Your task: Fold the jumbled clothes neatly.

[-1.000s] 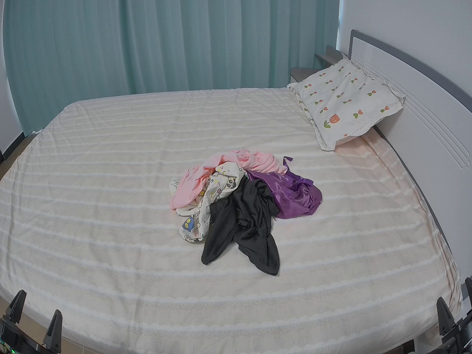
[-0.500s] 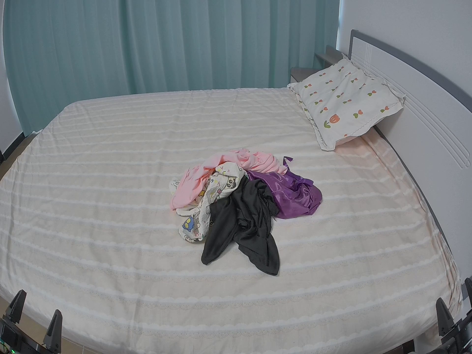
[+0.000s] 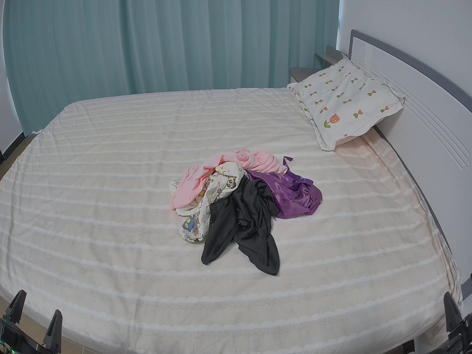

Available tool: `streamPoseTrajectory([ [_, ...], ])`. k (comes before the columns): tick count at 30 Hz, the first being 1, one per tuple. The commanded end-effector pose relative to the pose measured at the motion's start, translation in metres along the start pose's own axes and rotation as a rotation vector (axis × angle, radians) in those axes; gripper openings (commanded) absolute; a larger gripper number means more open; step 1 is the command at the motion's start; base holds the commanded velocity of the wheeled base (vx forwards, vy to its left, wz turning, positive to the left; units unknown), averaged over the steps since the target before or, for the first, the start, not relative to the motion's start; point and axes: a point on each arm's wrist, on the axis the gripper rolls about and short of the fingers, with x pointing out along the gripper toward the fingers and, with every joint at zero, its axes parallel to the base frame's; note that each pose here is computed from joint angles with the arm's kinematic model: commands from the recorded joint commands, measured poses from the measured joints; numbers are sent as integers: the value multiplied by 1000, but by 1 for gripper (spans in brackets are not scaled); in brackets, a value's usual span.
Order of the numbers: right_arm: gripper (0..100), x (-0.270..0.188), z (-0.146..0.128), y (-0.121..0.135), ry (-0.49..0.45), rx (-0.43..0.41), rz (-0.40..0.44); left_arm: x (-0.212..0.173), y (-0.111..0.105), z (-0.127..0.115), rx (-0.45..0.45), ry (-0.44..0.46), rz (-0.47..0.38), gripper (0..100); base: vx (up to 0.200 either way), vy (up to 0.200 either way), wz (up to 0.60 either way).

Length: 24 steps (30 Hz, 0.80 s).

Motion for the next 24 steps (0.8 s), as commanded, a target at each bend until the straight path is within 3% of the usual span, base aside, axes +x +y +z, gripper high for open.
streamPoseTrajectory([
  [1, 100, 5, 72, 1, -41, 43, 84, 1, 0, -5, 0, 8, 0, 100, 0, 0, 0],
  [3, 100, 20, 65, 3, 83, 40, 134, 1, 0, -5, 0, 7, 0, 100, 0, 0, 0],
  [7, 100, 50, 49, 5, 309, 161, 219, 1, 0, -5, 0, 7, 0, 100, 0, 0, 0],
  [12, 100, 88, 47, 16, 554, 269, 403, 0, 0, -5, 0, 5, 0, 100, 0, 0, 0],
  [17, 100, 141, 44, 36, 690, 358, 476, 1, 0, -5, 0, 7, 0, 100, 0, 0, 0],
  [24, 100, 215, 12, 69, 783, 471, 478, 1, 0, -5, 0, 8, 0, 100, 0, 0, 0],
])
